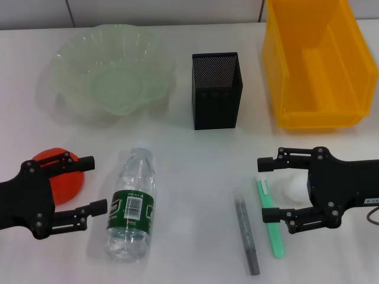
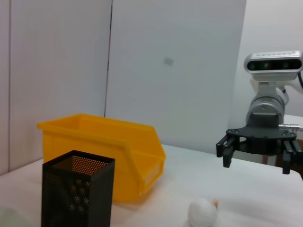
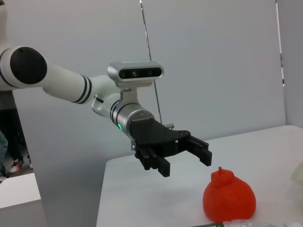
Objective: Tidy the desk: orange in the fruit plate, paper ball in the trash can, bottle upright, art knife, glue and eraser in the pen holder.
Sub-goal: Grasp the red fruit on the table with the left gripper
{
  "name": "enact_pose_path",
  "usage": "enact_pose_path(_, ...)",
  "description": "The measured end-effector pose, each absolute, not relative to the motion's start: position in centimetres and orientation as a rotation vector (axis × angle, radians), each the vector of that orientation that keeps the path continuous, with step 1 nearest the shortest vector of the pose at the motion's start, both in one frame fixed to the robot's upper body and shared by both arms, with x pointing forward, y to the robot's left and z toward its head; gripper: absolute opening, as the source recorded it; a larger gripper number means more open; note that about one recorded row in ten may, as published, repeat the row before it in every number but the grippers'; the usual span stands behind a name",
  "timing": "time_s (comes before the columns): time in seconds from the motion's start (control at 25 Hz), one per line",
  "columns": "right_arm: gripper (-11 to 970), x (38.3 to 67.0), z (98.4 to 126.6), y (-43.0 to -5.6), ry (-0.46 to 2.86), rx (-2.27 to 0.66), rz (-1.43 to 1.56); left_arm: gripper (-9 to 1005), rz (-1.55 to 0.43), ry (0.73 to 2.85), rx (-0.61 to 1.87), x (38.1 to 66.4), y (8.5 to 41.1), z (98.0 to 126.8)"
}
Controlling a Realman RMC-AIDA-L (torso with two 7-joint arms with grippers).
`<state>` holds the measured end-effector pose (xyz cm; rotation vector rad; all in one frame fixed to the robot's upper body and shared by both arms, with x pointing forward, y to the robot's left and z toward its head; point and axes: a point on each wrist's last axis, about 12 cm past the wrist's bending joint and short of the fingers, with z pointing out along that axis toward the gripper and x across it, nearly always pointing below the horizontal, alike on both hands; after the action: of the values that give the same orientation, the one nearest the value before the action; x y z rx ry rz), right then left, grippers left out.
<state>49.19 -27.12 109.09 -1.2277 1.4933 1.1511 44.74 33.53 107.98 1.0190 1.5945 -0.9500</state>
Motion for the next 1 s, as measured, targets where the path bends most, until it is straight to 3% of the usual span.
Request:
enact_pose_path(0.36, 825, 49.0, 108.8, -26.8, 1.499, -1.207, 1.15, 771, -0.929, 1.595, 0.995, 44.9, 33.4, 107.6)
enact_pose_path(1.0, 824, 49.2, 108.4, -26.9, 1.525, -1.192, 1.116, 717, -0.717, 1.772, 0.62, 44.9, 35.8, 104.1)
